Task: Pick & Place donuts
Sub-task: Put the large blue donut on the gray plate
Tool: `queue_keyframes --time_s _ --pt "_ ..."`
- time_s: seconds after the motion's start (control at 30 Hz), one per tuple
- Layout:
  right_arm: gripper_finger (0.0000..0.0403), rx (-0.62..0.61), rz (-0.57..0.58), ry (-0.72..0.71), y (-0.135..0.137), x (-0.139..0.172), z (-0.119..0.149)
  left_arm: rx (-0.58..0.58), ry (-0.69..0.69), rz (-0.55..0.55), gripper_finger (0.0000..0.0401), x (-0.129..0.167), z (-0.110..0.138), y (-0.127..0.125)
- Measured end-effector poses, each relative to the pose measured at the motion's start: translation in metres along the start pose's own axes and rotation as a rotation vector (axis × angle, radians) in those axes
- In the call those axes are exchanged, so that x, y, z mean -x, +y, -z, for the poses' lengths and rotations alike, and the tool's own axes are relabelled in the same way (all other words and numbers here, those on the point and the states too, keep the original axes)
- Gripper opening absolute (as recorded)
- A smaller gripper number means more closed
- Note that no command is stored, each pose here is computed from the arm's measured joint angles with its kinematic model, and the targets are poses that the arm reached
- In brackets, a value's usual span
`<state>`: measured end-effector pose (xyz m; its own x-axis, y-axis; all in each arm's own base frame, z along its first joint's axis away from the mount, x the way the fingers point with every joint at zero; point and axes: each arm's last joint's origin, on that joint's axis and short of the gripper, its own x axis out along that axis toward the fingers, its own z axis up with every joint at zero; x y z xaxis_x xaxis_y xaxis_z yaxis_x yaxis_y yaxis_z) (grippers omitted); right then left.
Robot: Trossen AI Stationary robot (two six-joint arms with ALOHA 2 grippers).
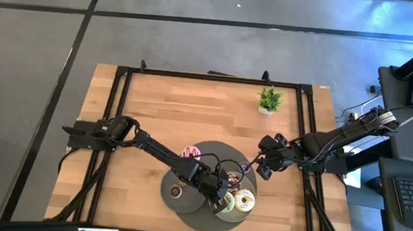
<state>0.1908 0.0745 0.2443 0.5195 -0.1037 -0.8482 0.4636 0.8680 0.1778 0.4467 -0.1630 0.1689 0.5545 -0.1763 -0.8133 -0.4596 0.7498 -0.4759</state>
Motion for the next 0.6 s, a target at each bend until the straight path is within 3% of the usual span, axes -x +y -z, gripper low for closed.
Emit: queue_keyframes --time_s 0.6 --pt "0.0193 0.026 -0.004 0.005 0.0001 0.0 0.0001 0.094 0.003 -0.015 0.0142 0.0012 0.0004 0.0011"
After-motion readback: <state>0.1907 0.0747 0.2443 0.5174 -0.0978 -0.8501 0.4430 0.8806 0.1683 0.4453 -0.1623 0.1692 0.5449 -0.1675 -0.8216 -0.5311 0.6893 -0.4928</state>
